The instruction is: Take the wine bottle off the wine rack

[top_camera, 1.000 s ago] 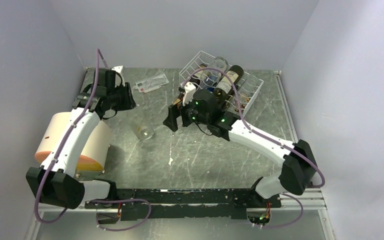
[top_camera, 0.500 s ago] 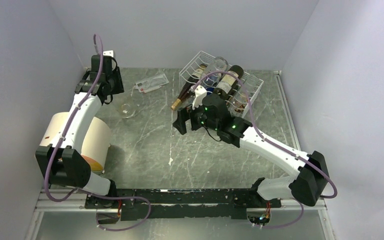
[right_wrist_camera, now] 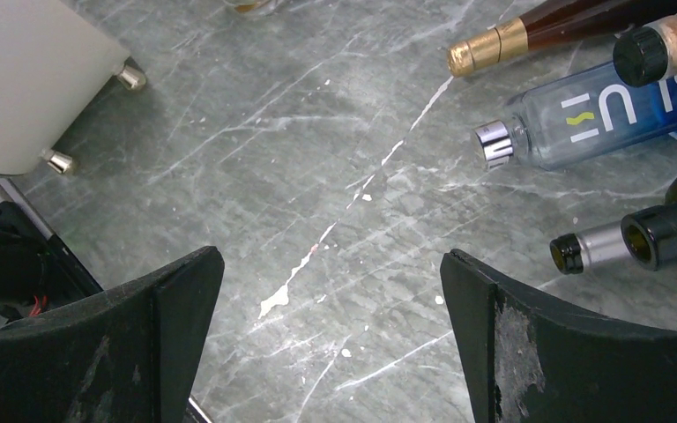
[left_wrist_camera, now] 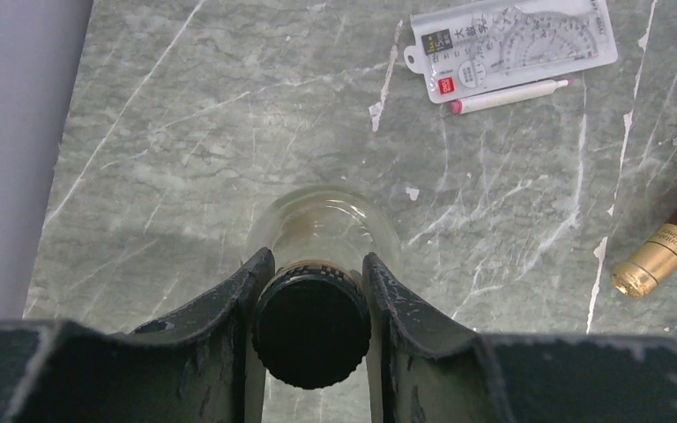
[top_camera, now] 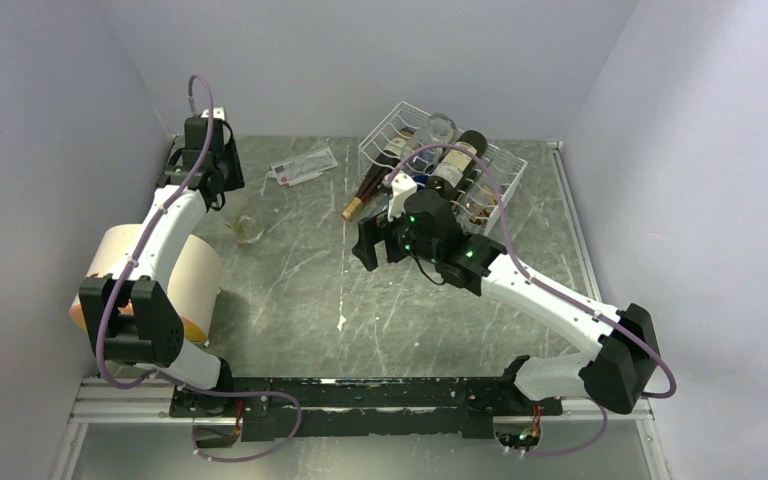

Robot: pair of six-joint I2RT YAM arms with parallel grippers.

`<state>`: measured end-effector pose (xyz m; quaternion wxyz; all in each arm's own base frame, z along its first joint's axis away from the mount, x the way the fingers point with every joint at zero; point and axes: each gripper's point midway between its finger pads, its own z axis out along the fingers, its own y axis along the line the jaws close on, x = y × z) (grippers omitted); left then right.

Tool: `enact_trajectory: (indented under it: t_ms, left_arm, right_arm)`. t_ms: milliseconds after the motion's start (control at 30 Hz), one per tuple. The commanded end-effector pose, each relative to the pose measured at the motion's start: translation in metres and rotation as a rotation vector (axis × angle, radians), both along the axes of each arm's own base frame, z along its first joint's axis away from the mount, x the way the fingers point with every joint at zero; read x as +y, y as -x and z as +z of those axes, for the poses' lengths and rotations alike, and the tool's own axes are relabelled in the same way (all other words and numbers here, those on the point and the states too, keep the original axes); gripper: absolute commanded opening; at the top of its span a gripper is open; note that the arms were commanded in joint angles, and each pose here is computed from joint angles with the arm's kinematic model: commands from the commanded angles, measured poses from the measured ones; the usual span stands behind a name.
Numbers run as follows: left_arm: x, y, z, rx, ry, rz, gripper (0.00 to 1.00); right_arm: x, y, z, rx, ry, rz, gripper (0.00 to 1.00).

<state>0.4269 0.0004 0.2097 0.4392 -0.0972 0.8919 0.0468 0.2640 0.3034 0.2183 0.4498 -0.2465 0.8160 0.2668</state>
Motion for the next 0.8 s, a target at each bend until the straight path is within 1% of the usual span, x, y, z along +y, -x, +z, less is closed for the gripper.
enact_trajectory:
  t_ms: [0,33,100,133,200,233,333,500,667,767]
  left_arm:
    - [0.006,-0.012,0.050,-0.217,-0.018,0.005,0.34]
    - [0.007,-0.010,0.051,-0.221,-0.020,0.005,0.48]
    - [0.005,-0.008,0.051,-0.222,-0.019,-0.009,0.66]
    - [0.004,-0.007,0.052,-0.221,-0.016,-0.014,0.72]
    - [0.002,-0.004,0.057,-0.229,-0.012,-0.026,0.91]
    - [0.002,-0.002,0.062,-0.239,-0.012,-0.032,0.95]
    - [-0.003,0.006,0.080,-0.282,-0.001,-0.061,0.98]
    - [-0.019,0.024,0.119,-0.408,0.027,-0.165,0.99]
    - [-0.048,0.042,0.146,-0.508,0.074,-0.317,0.99]
    - [-0.074,0.052,0.154,-0.542,0.074,-0.419,0.99]
  right_arm:
    - [0.000,-0.005,0.012,-0.024,-0.003,-0.009,1.00]
    - [0.001,-0.005,0.012,-0.021,-0.001,-0.009,1.00]
    - [0.001,-0.005,0.009,-0.012,0.008,-0.008,1.00]
    - [0.001,-0.005,0.008,-0.008,0.011,-0.007,1.00]
    - [0.001,-0.006,0.009,-0.005,0.020,-0.011,1.00]
    - [0.000,-0.006,0.010,-0.006,0.025,-0.013,1.00]
    - [-0.004,-0.008,0.014,-0.004,0.050,-0.028,1.00]
    - [-0.025,-0.012,0.019,-0.013,0.127,-0.102,1.00]
    - [-0.060,-0.022,0.027,-0.046,0.213,-0.262,1.00]
    - [-0.091,-0.039,0.024,-0.029,0.237,-0.417,1.00]
